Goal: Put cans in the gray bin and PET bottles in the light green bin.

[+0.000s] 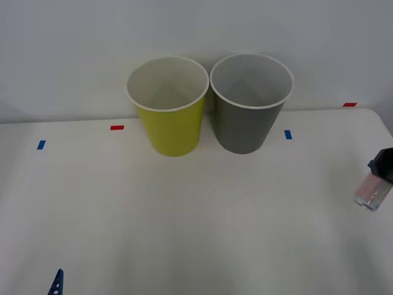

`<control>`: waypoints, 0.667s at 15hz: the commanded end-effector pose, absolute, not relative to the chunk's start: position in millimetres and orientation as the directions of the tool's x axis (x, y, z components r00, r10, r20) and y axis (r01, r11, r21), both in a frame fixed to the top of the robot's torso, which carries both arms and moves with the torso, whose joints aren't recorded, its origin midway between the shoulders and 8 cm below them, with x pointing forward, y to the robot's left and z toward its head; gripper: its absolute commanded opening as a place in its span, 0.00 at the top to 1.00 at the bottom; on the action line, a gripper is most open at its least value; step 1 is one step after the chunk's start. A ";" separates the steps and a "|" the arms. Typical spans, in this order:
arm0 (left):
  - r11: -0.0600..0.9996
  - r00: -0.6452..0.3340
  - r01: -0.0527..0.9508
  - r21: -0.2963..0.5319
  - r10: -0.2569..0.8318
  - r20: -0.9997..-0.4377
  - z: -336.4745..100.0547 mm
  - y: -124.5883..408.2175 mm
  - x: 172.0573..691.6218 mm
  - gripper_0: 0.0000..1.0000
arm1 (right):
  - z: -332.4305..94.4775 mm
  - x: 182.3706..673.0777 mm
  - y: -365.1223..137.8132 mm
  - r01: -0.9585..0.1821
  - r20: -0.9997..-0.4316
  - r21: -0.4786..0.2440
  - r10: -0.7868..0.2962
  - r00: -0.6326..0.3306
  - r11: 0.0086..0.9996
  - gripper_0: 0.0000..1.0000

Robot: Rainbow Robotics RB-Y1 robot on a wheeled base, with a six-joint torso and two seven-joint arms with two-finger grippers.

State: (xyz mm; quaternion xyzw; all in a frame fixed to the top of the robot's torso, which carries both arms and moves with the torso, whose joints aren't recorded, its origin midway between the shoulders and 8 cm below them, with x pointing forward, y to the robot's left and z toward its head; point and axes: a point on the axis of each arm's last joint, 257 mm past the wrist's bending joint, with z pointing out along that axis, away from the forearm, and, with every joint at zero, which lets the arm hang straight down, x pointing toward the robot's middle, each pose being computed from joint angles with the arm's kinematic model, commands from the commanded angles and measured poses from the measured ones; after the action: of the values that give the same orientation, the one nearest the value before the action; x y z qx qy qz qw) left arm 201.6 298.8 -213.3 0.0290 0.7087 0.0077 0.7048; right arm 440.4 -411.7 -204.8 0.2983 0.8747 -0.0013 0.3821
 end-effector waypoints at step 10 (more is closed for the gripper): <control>0.998 -0.005 0.030 0.052 0.052 -0.999 -213.3 298.8 201.6 0.00 | -116.1 458.6 -418.0 0.226 -0.889 -0.223 -0.104 -0.445 0.948 1.00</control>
State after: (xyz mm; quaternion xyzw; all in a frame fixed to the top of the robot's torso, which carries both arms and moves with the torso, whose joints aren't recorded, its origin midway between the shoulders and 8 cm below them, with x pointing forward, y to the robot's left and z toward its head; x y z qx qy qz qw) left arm 201.6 298.8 -213.3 0.0290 0.7087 0.0077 0.7048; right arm 459.0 -416.4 -123.5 0.0448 0.8420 -0.1468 0.5171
